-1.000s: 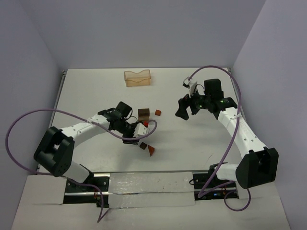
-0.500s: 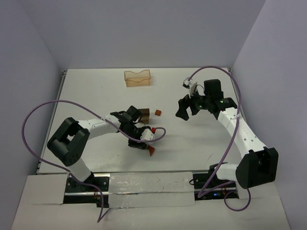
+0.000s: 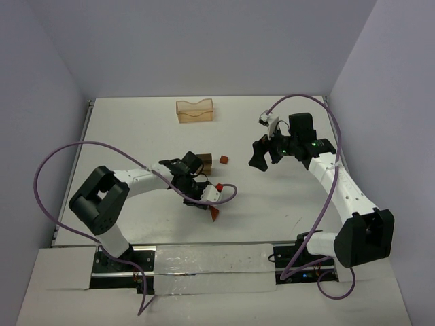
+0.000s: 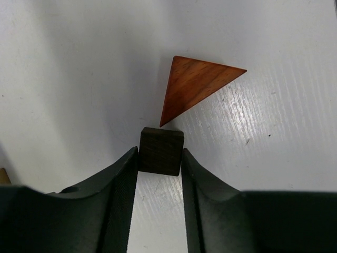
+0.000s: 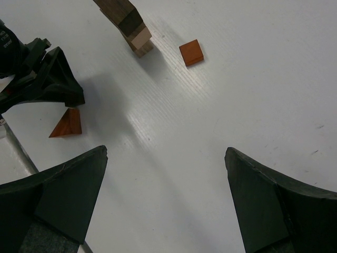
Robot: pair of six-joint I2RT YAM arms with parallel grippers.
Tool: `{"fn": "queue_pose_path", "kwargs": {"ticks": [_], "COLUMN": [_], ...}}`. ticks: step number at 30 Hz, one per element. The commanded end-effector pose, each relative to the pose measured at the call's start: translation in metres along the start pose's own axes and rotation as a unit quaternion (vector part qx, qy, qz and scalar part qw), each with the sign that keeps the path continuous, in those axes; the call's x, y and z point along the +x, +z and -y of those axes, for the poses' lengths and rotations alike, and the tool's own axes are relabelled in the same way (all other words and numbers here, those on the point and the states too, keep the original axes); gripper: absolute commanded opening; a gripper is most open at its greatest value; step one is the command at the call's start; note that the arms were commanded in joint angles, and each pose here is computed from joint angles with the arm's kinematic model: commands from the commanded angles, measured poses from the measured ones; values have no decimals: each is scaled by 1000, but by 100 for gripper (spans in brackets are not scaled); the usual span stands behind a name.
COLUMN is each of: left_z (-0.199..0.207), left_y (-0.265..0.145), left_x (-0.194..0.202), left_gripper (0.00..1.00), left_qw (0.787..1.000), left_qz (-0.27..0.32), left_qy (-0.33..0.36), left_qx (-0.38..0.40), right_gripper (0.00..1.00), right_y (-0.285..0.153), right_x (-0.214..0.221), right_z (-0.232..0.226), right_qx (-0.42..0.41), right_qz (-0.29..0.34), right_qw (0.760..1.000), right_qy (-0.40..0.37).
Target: Build the wood block tower
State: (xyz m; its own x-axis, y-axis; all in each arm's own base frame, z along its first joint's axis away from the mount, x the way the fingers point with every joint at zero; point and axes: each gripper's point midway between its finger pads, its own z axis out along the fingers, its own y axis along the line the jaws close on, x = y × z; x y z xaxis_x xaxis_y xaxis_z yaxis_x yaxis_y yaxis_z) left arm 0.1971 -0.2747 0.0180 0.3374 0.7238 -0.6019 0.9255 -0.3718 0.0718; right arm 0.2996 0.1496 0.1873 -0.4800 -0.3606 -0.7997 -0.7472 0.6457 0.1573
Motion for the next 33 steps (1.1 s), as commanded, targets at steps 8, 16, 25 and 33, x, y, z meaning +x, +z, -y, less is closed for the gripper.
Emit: {"fn": "queue_pose_path", "kwargs": {"ticks": [8, 16, 25, 33], "left_z": [-10, -46, -113, -135], "left_y": [-33, -106, -162, -155], "left_x": [-14, -50, -34, -28], "left_gripper": [23, 19, 20, 23], "left_qw": [999, 994, 978, 976], "left_qz": [-6, 40, 38, 33], "left_qy": [8, -35, -92, -109], "left_qx": [-38, -94, -184, -186], "right_gripper": [100, 100, 100, 100], "right_y": [-1, 1, 2, 1], "right_x": [-5, -5, -5, -4], "right_z": [-3, -3, -3, -4], "right_qx": [-7, -12, -14, -15], "right_qz": [5, 4, 5, 5], "right_qw": [1000, 1000, 1000, 1000], "right_qy": [-11, -9, -8, -10]}}
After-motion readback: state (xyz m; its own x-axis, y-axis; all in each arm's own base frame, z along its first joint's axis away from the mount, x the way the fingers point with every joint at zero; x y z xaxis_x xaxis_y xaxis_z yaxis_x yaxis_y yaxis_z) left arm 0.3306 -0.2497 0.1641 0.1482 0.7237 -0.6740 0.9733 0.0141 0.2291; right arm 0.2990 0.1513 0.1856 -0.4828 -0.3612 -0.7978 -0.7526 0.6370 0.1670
